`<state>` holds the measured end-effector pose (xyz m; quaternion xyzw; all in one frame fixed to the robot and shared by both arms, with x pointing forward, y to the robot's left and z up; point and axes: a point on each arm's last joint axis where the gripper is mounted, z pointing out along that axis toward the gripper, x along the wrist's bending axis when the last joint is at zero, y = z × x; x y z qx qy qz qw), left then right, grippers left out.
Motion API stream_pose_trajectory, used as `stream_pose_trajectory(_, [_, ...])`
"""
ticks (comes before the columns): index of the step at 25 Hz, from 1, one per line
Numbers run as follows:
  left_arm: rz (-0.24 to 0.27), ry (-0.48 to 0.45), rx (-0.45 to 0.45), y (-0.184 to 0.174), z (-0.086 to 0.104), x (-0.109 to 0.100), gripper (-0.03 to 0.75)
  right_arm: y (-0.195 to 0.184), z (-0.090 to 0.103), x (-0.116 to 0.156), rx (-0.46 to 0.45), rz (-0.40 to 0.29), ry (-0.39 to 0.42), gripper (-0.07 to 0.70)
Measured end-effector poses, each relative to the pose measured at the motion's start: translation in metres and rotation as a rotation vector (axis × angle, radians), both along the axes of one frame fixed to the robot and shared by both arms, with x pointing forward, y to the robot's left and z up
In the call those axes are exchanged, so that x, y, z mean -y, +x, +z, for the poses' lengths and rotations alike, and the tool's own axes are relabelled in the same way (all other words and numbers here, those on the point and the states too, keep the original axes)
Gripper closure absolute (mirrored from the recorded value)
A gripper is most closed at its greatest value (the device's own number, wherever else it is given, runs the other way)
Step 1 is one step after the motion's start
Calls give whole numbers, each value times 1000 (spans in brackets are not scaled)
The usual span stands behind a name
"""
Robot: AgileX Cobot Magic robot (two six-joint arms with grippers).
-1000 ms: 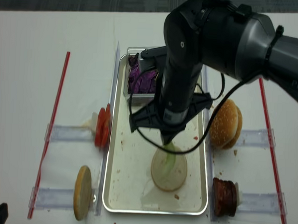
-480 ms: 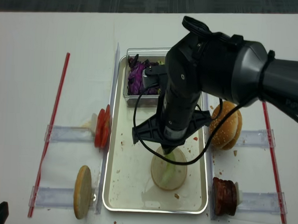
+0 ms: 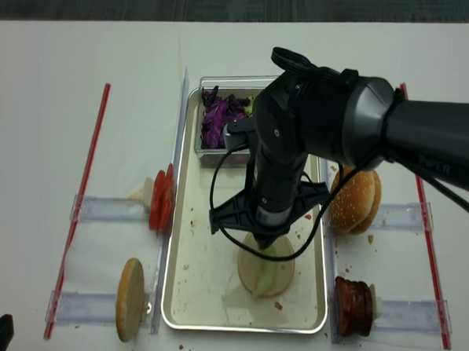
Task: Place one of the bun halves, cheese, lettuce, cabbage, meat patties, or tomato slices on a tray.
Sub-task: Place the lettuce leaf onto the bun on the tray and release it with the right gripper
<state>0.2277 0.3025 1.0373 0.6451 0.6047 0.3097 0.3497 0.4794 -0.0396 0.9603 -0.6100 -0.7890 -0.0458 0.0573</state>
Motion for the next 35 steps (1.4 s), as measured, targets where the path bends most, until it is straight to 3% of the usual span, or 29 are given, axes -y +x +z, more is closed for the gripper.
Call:
stream_pose_trajectory(10, [0, 0, 0, 0, 0, 0, 354, 0, -4, 0, -12, -5, -12, 549])
stream_pose_trajectory(13, [0, 0, 0, 0, 0, 0, 354, 0, -4, 0, -14, -11, -12, 470])
stream_pose_trajectory(20, [0, 0, 0, 0, 0, 0, 354, 1, -4, 1, -4, -28, -24, 192])
stream_pose_trajectory(23, [0, 0, 0, 0, 0, 0, 354, 1, -4, 1, -3, -31, -27, 133])
stream_pose_trajectory(35, [0, 0, 0, 0, 0, 0, 354, 12, 23, -7, 7, -41, -12, 115])
